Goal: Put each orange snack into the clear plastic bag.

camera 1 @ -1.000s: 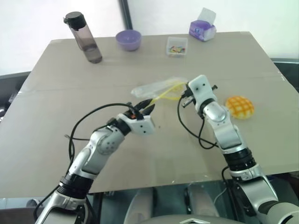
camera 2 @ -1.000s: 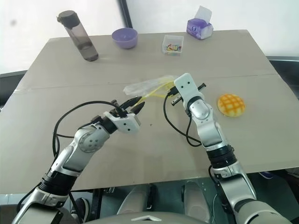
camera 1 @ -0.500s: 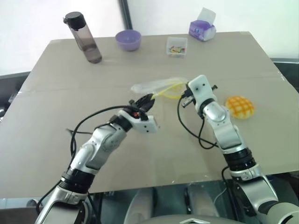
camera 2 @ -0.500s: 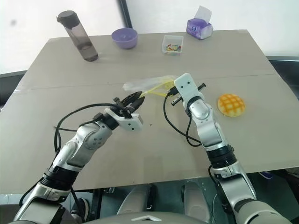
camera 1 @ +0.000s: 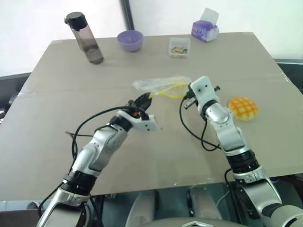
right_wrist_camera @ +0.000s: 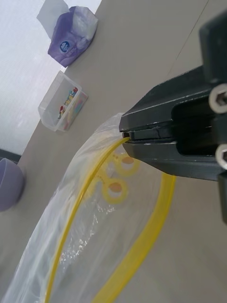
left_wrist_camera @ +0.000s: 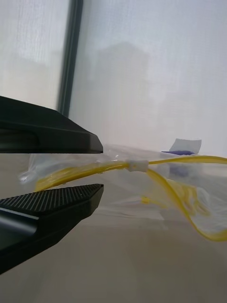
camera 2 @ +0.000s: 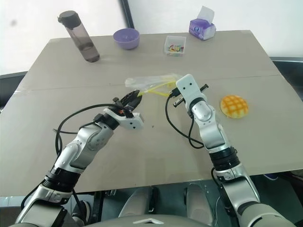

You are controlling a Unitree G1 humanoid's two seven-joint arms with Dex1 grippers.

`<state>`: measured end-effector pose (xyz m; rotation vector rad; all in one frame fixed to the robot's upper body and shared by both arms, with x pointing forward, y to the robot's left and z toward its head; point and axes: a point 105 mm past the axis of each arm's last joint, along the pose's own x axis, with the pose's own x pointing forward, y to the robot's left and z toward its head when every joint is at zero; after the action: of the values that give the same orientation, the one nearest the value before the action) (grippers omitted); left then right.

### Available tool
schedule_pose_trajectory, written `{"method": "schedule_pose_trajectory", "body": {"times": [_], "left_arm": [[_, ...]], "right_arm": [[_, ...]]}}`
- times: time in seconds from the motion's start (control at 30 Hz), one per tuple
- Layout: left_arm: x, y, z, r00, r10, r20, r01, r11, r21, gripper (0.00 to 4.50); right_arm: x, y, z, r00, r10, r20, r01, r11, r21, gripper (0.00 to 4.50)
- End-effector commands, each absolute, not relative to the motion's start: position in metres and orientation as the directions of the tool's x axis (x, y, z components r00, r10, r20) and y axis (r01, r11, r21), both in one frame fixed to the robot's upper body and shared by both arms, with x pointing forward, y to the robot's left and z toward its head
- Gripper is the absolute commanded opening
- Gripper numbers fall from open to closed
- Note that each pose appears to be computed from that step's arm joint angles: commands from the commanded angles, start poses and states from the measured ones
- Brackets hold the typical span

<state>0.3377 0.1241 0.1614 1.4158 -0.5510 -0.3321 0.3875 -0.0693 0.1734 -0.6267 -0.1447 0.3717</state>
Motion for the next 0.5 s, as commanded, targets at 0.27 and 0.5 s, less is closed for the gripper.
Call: {"method": "schedule_pose_trajectory", "body": {"times": [0.27, 0.5], "left_arm": [[0.3436, 0.1277, 0.1798, 0.831, -0.503, 0.240, -0.185, 0.157, 0.970, 0.08], [0.3445, 0.1310, 0.1825, 0.837, -0.485, 0.254, -0.198, 0.166, 0.966, 0.08]], "right_arm": [[0.3824, -0.0623, 0.1921, 0.907, 0.411, 0.096, -0.272, 0.744, -0.610, 0.00], [0.3805, -0.0592, 0.1923, 0.899, 0.428, 0.098, -0.307, 0.773, -0.555, 0.00]]}}
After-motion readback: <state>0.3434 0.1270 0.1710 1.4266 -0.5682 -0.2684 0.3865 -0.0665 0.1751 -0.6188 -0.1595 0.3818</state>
